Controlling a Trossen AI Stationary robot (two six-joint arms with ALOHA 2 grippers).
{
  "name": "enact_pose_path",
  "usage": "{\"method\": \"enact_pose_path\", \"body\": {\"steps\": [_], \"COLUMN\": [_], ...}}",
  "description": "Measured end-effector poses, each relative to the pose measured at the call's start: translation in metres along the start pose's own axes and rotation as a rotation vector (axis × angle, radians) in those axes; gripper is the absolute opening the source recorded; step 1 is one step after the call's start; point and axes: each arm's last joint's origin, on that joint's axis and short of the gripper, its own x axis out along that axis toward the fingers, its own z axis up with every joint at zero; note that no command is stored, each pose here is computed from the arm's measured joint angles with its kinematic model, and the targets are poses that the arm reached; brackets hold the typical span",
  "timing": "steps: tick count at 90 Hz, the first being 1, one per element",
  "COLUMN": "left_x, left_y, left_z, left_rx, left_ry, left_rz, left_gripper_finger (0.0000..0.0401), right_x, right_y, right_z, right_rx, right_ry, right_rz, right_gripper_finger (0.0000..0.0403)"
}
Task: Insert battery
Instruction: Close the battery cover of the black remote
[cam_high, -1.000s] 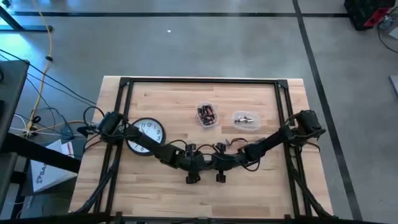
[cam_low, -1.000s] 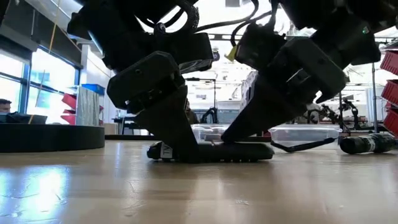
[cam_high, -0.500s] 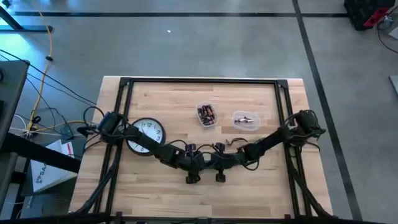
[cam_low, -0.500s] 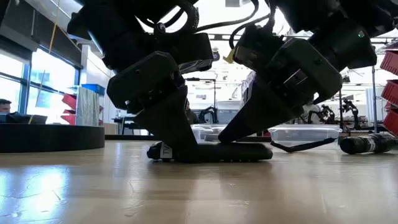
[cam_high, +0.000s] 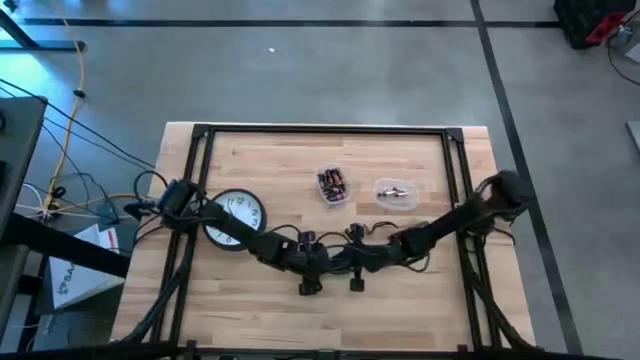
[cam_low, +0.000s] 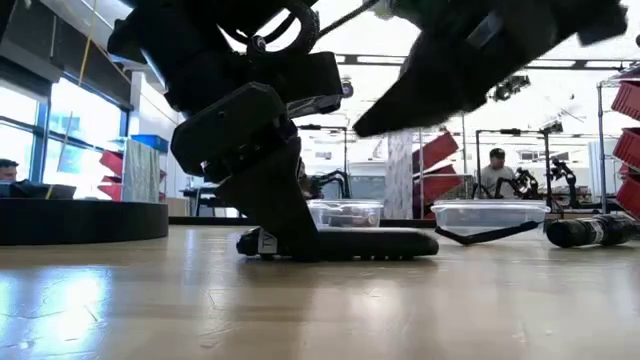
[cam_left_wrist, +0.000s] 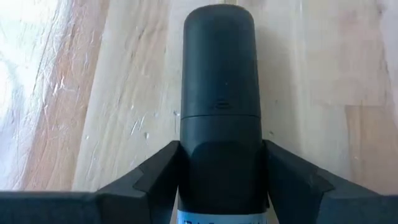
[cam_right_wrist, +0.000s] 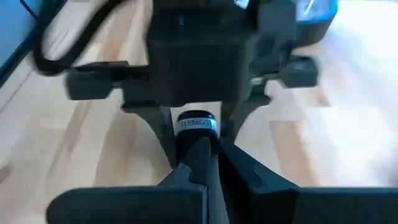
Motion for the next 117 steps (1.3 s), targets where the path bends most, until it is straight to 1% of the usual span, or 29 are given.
{"method": "enact_pose_path", "body": {"steps": [7, 17, 24, 30, 36, 41, 52, 58, 72, 82, 89, 100, 111, 117], "left_x": [-0.001, -0.004, -0.005, -0.008, -0.011, -0.012, -0.015, -0.016, -0.019, -0.019, -0.017, -0.014, -0.014, -0.014], "left_y": [0.000, -0.003, -0.005, -0.010, -0.016, -0.018, -0.020, -0.020, -0.017, -0.012, -0.006, 0.005, 0.011, 0.014], "left_z": [0.001, 0.002, 0.003, 0.010, 0.018, 0.023, 0.029, 0.034, 0.046, 0.052, 0.054, 0.058, 0.065, 0.071], "left_rx": [0.003, 0.021, 0.035, 0.051, 0.064, 0.077, 0.079, 0.080, 0.089, 0.095, 0.086, 0.069, 0.043, 0.029], "left_ry": [-0.009, -0.023, -0.022, -0.049, -0.091, -0.108, -0.127, -0.141, -0.174, -0.187, -0.187, -0.192, -0.239, -0.285], "left_rz": [0.016, 0.010, 0.002, -0.033, -0.086, -0.121, -0.155, -0.165, -0.171, -0.163, -0.152, -0.150, -0.212, -0.251], "left_gripper_finger": [0.0186, 0.0184, 0.0180, 0.0177, 0.0175, 0.0175, 0.0174, 0.0174, 0.0173, 0.0173, 0.0173, 0.0173, 0.0173, 0.0173], "right_x": [-0.017, -0.048, -0.072, -0.091, -0.101, -0.105, -0.103, -0.099, -0.086, -0.084, -0.084, -0.084, -0.081, -0.078], "right_y": [0.003, 0.009, 0.013, 0.019, 0.026, 0.033, 0.047, 0.053, 0.059, 0.063, 0.064, 0.064, 0.058, 0.054], "right_z": [0.006, 0.018, 0.021, 0.021, 0.016, 0.013, 0.007, 0.002, -0.010, -0.013, -0.011, -0.012, -0.019, -0.025], "right_rx": [-0.025, -0.056, -0.092, -0.144, -0.217, -0.270, -0.383, -0.457, -0.580, -0.688, -0.724, -0.753, -0.809, -0.854], "right_ry": [0.000, -0.033, -0.050, -0.070, -0.068, -0.072, -0.081, -0.065, -0.005, 0.007, -0.006, 0.002, 0.086, 0.148], "right_rz": [0.009, 0.019, -0.033, -0.103, -0.162, -0.177, -0.157, -0.151, -0.134, -0.089, -0.081, -0.045, -0.067, -0.099], "right_gripper_finger": [0.0000, 0.0000, 0.0000, 0.0000, 0.0002, 0.0007, 0.0041, 0.0070, 0.0145, 0.0182, 0.0192, 0.0194, 0.0194, 0.0194]}}
